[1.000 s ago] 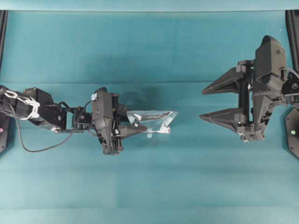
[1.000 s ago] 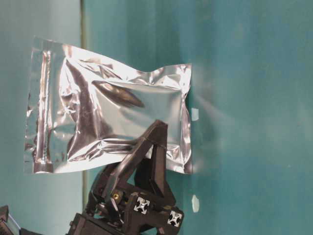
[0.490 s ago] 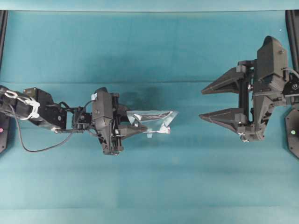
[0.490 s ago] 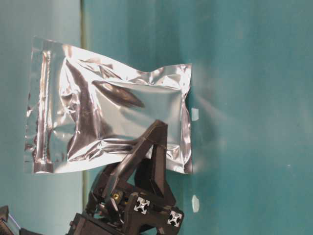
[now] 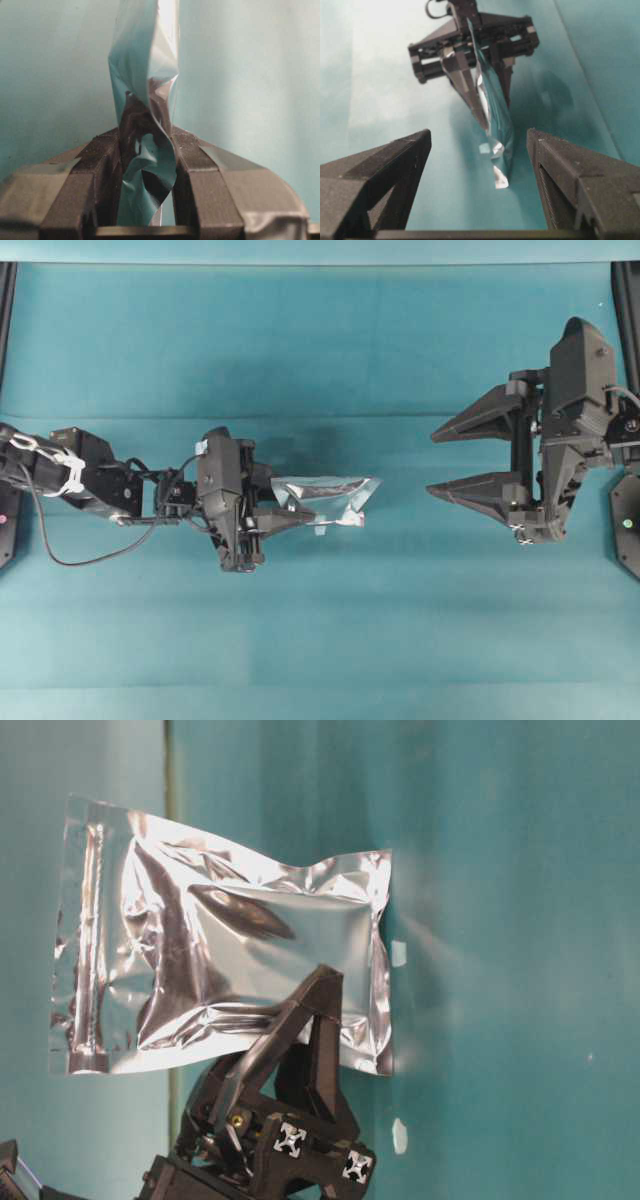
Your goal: Hand over the silver zip bag and make it stand upright.
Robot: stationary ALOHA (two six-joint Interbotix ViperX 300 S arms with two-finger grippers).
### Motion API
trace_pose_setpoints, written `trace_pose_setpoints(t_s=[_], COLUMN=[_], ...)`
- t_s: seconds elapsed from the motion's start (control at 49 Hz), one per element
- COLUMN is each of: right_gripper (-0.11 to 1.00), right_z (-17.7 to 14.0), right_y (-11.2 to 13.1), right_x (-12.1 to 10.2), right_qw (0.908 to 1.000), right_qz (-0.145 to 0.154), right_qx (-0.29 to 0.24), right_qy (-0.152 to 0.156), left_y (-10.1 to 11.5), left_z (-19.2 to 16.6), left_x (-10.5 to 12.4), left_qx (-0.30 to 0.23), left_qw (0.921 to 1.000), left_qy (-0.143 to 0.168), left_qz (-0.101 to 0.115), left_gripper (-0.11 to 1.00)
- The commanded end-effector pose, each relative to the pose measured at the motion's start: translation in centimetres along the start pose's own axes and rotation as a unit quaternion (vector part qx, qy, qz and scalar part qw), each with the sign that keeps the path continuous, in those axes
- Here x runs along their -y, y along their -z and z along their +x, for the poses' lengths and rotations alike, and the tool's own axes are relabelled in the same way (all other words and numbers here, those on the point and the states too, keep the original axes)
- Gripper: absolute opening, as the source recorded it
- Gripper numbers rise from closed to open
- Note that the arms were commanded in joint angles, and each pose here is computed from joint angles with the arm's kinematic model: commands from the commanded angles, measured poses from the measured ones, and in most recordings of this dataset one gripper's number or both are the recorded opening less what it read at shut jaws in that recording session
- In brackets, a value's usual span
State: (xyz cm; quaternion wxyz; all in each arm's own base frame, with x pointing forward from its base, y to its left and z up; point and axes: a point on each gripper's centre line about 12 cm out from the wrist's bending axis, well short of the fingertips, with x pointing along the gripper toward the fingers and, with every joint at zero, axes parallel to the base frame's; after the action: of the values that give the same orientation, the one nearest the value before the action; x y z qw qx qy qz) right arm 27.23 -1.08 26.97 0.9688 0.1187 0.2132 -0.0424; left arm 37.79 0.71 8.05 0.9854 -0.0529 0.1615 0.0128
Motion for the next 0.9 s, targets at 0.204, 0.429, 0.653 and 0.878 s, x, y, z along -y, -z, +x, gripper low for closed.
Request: trace_pose_setpoints(t_s=[0.204,0.429,0.653,0.878], right_gripper=[0.85,0.85,0.85,0.85], right_z=[-0.18,-0.16,-0.13,-0.12], right_y=[-0.41,-0.25,0.14,0.26], right_x=[-0.1,-0.06,-0.31,-0.28], right_qw=[1.0,1.0,1.0,1.0], right_qz=[0.005,0.005,0.003,0.003], right_qx=[0.008,0.005,0.0,-0.001], right_qy=[-0.002,-0.001,-0.006,-0.005], left_y=[-0.47,-0.42,-0.42,-0.51], left_z=[0.12,0.09,0.09,0.16], left_x=[0.41,0.41,0.41,0.53], left_qx=[0.008,0.007,0.007,0.008], left_qw=[1.0,1.0,1.0,0.9999], left_qy=[0.006,0.006,0.006,0.007], left_qz=[0.001,0.001,0.001,0.002], left_gripper=[0.3,0.3,0.3,0.3])
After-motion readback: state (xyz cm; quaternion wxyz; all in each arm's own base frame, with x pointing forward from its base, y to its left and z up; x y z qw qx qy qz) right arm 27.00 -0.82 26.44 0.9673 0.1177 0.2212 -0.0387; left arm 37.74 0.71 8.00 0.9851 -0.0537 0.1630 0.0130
